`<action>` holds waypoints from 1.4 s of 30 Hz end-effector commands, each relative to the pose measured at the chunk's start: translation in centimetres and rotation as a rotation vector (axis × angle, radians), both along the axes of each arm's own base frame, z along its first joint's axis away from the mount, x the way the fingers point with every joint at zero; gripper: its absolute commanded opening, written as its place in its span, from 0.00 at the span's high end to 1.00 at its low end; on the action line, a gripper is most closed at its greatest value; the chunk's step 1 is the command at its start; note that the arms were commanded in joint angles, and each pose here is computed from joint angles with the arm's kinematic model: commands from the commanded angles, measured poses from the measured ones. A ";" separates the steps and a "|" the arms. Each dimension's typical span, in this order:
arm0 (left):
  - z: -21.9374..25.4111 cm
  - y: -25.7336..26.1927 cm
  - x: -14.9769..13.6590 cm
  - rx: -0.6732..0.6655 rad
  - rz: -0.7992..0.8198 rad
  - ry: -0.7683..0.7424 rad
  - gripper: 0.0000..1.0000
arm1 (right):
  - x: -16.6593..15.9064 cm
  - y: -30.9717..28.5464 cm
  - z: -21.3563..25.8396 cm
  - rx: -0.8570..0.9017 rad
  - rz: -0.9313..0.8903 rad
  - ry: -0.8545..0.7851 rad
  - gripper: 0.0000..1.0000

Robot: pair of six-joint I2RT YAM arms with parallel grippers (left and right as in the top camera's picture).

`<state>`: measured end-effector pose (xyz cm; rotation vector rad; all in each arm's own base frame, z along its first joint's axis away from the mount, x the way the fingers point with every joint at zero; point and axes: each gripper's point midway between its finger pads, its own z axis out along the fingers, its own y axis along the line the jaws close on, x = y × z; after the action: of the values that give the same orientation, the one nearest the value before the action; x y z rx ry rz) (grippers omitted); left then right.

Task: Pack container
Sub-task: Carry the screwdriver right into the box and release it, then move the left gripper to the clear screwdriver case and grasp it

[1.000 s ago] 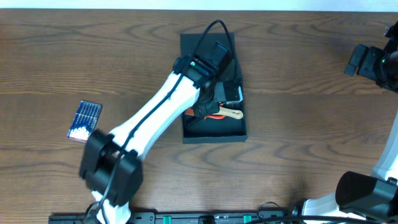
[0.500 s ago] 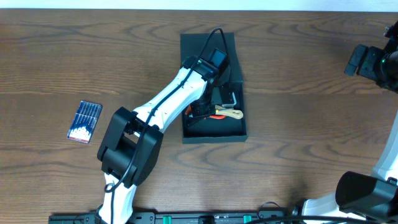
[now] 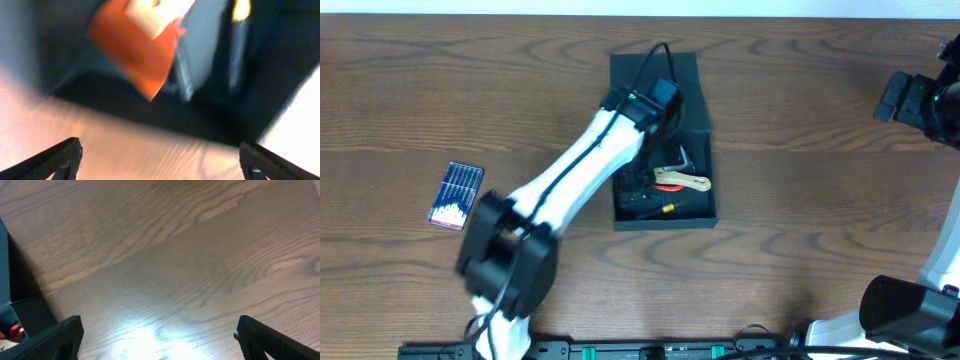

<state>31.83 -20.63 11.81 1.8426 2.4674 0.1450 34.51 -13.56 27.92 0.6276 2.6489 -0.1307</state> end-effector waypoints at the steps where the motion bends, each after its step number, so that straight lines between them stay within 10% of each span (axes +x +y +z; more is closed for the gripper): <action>1: 7.9 3.7 1.0 -0.019 0.155 -0.236 0.02 | -0.2 -0.2 -0.2 -0.009 0.004 0.010 0.01; 11: 16.8 21.8 1.0 -0.216 1.002 -0.479 0.01 | -0.2 -0.2 -0.2 -0.007 0.004 0.011 0.01; 42: -6.0 33.0 -0.6 -0.034 0.938 -0.050 0.02 | 0.1 -1.1 0.1 -0.053 -0.013 0.004 0.01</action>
<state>31.39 12.51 7.02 0.4622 3.0063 0.2142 34.74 -13.91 28.07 0.6251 2.6353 -0.1531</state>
